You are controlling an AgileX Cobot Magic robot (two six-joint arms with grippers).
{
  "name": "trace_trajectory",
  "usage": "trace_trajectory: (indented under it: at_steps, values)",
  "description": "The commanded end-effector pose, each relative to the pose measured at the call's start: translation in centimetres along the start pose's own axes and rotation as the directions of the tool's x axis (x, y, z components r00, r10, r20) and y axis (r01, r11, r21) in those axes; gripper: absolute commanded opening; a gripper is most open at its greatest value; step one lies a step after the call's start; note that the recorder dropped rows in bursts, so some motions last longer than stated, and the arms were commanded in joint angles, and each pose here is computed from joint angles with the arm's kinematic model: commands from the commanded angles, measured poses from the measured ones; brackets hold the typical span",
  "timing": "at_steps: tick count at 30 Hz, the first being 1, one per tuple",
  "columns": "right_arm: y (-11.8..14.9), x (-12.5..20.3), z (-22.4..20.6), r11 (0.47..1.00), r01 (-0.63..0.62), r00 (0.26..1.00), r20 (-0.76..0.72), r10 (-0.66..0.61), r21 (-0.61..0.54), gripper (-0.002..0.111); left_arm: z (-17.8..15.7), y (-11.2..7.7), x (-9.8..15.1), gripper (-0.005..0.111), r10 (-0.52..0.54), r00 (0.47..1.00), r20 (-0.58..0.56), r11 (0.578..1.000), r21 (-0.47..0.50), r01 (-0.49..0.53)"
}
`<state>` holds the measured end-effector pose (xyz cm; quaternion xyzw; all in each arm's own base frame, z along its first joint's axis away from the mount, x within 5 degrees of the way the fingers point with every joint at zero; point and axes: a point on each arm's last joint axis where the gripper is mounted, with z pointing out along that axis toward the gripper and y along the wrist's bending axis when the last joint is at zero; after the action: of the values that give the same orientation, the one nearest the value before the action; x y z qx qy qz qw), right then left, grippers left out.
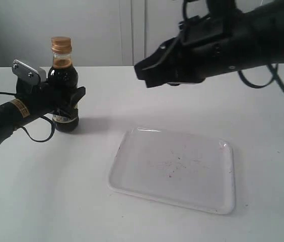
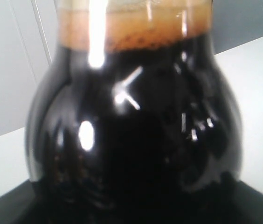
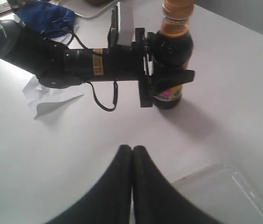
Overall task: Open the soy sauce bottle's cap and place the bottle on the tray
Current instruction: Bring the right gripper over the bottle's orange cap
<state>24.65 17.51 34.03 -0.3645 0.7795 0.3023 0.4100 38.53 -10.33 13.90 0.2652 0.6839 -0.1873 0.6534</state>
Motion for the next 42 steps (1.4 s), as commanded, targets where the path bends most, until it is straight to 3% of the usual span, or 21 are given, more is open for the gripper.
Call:
trace_trajectory:
  at_steps: [1,8,17,42]
  values:
    - [0.6,-1.4,3.7,0.997,0.035,0.999,-0.011,-0.036,-0.066,0.0,-0.1,0.2,-0.2,0.0,0.022,1.0,0.001,1.0,-0.015,-0.022]
    - [0.5,-3.7,9.4,0.994,0.079,0.997,0.013,-0.079,-0.074,0.0,-0.1,0.2,-0.2,0.0,0.022,1.0,0.001,1.0,-0.015,-0.022]
    - [-1.6,-4.7,14.0,0.995,0.077,0.997,0.021,-0.076,-0.055,0.0,-0.1,0.1,-0.2,0.0,0.026,1.0,0.0,1.0,-0.011,-0.026]
    - [-3.0,-6.0,18.1,0.997,0.071,0.994,0.079,-0.069,-0.023,0.0,-0.1,0.0,-0.1,0.0,0.076,0.997,-0.002,0.997,0.004,-0.076]
